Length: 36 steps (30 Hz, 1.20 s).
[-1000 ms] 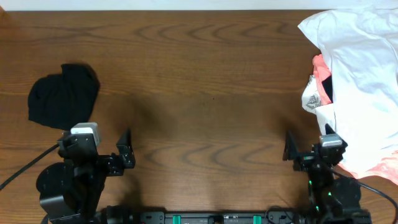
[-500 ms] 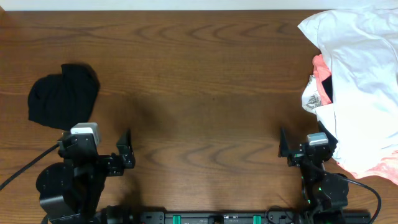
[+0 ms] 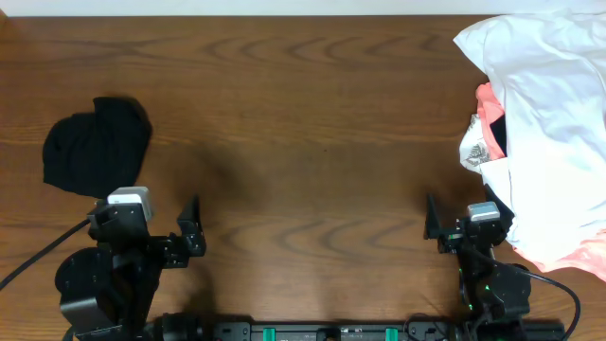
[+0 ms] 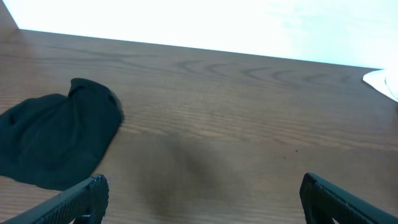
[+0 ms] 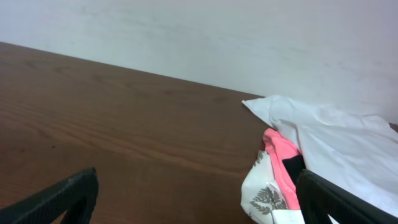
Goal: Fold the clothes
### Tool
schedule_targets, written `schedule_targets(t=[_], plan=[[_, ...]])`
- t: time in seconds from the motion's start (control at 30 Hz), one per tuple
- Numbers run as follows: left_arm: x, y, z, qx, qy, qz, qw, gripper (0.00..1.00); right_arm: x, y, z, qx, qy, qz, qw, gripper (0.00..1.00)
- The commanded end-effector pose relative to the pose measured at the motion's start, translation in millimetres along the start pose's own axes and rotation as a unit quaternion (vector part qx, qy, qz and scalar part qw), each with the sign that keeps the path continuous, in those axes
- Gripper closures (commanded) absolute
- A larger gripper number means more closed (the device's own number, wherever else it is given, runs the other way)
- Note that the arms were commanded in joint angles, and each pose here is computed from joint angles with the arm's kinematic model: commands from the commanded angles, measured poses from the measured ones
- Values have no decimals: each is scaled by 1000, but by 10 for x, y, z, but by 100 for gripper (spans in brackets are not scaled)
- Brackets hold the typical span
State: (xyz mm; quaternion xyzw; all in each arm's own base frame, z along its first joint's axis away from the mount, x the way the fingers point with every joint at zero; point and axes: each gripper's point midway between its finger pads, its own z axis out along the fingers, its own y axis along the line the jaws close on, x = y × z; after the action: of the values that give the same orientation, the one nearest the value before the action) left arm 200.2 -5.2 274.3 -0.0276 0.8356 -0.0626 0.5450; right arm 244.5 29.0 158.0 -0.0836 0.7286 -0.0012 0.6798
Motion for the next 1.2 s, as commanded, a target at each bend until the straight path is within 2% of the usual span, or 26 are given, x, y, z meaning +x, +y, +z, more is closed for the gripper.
schedule_targets(t=[0.0,0.33,0.47,1.17], plan=[[-43,-36,-28,8,-6,7,1000,2,14,-49,0,9,-1,-6,1000,1],[-43,-36,-28,8,-6,7,1000,2,3,-170,-6,44,-1,-9,999,1],[-43,-36,-28,8,-6,7,1000,2,11,-225,-12,60,0,13,998,1],[-43,-36,-28,8,-6,7,1000,2,9,-208,-10,55,-1,13,998,1]])
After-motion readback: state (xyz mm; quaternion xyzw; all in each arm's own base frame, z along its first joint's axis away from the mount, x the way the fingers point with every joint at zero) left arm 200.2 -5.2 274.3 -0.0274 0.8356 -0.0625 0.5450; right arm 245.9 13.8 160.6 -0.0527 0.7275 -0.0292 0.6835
